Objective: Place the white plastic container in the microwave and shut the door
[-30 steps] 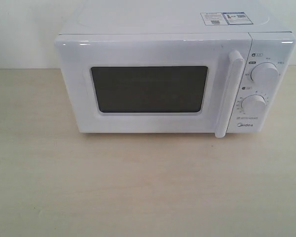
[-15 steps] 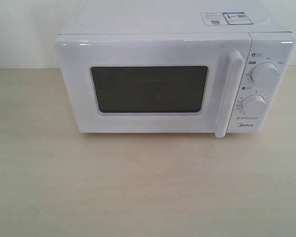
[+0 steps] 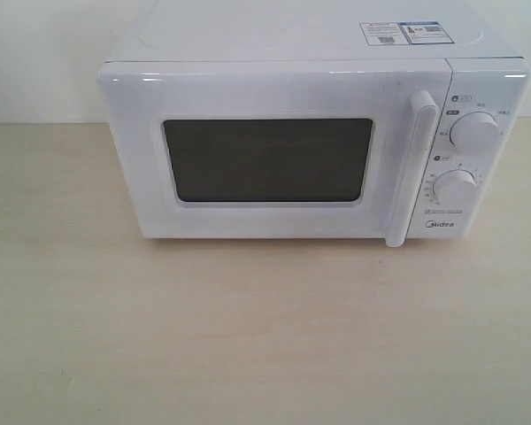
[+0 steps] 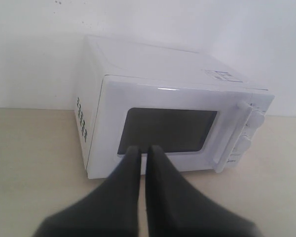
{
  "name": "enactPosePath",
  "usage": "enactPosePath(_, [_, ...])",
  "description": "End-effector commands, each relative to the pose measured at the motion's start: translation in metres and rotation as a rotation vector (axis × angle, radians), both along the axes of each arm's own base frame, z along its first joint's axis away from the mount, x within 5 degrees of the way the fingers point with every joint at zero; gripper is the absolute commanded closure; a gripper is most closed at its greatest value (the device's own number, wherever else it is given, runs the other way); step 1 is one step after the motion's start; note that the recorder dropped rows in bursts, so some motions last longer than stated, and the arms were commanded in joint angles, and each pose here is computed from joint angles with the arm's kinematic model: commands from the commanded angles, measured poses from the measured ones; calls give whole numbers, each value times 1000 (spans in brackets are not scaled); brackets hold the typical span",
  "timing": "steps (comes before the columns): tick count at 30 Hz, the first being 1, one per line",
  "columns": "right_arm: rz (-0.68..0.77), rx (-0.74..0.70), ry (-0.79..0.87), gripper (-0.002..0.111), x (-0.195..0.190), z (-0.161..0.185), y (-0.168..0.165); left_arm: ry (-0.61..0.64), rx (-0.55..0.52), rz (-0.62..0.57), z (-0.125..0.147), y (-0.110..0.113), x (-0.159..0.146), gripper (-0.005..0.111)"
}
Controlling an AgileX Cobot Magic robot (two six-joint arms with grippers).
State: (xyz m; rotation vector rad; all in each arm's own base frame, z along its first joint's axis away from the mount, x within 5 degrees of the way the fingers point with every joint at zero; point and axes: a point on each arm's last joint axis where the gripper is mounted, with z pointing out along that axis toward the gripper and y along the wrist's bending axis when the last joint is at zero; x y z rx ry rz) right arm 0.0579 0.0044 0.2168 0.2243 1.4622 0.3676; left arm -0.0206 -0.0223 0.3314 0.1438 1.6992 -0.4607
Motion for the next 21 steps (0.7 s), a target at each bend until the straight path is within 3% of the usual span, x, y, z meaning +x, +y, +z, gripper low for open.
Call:
enactPosePath(1, [-21,-159,133,108,-2,-15,-2,-14,-8,1,0,0,0,102])
enactPosePath(7, [-21,-211,337,108,-4,-34,-3,-14,-8,1,0,0,0,102])
enactPosePath(21, [-16,-189,324,108,-4,-33,-3,-13,-8,0,-1,0,0,102])
